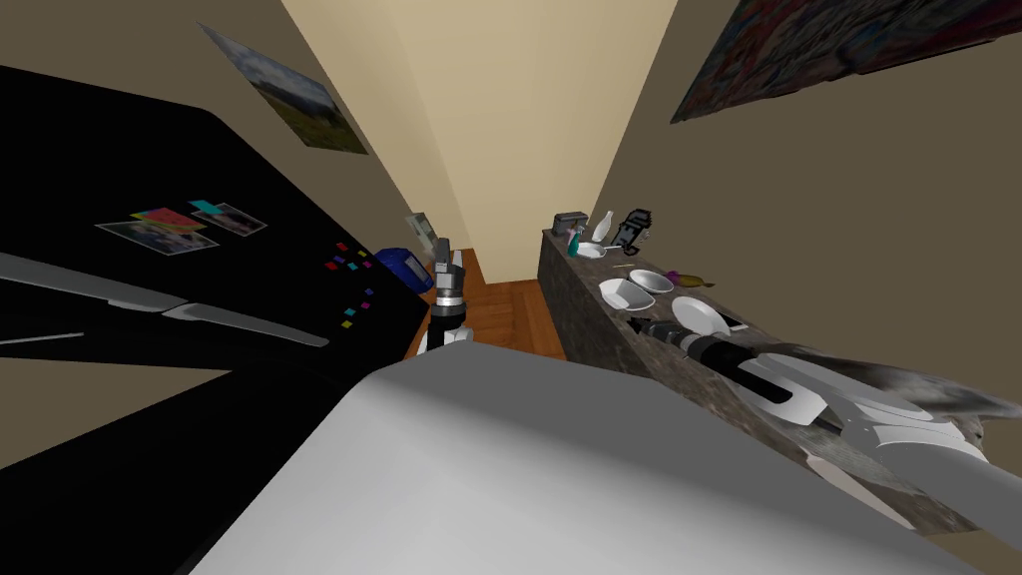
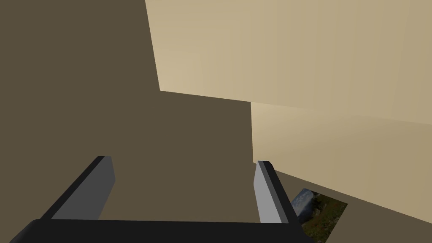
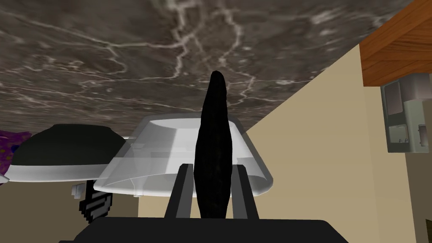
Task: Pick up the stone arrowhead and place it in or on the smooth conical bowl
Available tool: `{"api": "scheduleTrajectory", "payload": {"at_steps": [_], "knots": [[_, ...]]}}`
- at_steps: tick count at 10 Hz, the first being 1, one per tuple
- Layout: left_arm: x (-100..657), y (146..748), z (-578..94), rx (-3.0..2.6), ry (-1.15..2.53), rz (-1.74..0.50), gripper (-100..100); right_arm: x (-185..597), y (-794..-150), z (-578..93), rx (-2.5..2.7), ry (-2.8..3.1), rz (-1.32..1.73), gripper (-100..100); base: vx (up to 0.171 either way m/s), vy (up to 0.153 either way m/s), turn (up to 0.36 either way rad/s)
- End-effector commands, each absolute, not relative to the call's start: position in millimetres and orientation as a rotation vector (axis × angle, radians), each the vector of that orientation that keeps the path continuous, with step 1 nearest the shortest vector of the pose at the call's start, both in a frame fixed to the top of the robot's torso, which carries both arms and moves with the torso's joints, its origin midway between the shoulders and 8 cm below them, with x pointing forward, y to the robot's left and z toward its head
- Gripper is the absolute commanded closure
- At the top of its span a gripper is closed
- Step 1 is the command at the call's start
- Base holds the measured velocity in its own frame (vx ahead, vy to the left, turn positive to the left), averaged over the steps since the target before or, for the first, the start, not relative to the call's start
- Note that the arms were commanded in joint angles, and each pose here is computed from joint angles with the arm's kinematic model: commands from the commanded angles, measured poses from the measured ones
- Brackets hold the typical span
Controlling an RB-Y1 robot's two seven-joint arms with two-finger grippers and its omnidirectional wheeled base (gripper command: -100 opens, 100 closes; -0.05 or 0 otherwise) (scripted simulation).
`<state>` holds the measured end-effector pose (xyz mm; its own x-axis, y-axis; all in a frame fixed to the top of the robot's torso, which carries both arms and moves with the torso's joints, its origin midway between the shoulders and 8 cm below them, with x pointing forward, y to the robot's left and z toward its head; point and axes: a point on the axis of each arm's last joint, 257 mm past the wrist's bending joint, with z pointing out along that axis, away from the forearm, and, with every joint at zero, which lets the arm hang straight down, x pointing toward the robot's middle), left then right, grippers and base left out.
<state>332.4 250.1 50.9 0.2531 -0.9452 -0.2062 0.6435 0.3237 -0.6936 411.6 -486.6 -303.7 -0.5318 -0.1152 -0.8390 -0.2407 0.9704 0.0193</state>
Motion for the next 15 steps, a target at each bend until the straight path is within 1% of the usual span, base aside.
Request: {"api": "scheduleTrajectory", "payload": {"at_steps": [1,2,4,5,6,8,9,10,13,14,15], "knots": [[332.4,250.1,50.9,-0.534,0.673,-1.152,0,411.6,-486.6,-303.7,-0.249,2.136,0.162,0,0.0,0.0,0.0],[332.4,250.1,50.9,-0.534,0.673,-1.152,0,411.0,-482.8,-301.4,-0.266,2.135,0.172,100,0.003,0.001,-0.157],[332.4,250.1,50.9,-0.534,0.673,-1.152,0,411.2,-481.2,-299.7,-0.273,2.134,0.175,100,0.003,0.006,-0.16],[332.4,250.1,50.9,-0.534,0.673,-1.152,0,410.4,-481.3,-300.0,-0.275,2.135,0.176,0,0.0,0.0,0.0],[332.4,250.1,50.9,-0.534,0.673,-1.152,0,433.7,-506.1,-273.6,-0.23,2.087,0.113,100,0.004,0.065,0.014],[332.4,250.0,50.9,-0.534,0.673,-1.152,0,450.8,-523.0,-251.6,-0.199,2.045,0.072,100,0.002,0.115,0.016],[332.4,250.0,50.9,-0.534,0.673,-1.152,0,469.5,-540.9,-224.4,-0.165,1.995,0.03,100,-0.016,0.151,0.008],[332.4,250.0,51.0,-0.534,0.673,-1.152,0,469.5,-540.9,-224.4,-0.165,1.995,0.03,100,-0.01,0.105,0.013],[332.4,250.0,50.9,-0.534,0.673,-1.152,0,496.2,-568.3,-177.6,-0.11,1.907,-0.031,100,0.014,0.11,0.024],[332.4,250.0,50.9,-0.534,0.673,-1.152,0,496.2,-568.3,-177.6,-0.11,1.907,-0.031,100,0.009,0.068,0.018],[332.4,250.0,50.9,-0.534,0.673,-1.152,0,504.0,-577.8,-161.3,-0.089,1.877,-0.051,100,0.01,0.069,0.022]]}}
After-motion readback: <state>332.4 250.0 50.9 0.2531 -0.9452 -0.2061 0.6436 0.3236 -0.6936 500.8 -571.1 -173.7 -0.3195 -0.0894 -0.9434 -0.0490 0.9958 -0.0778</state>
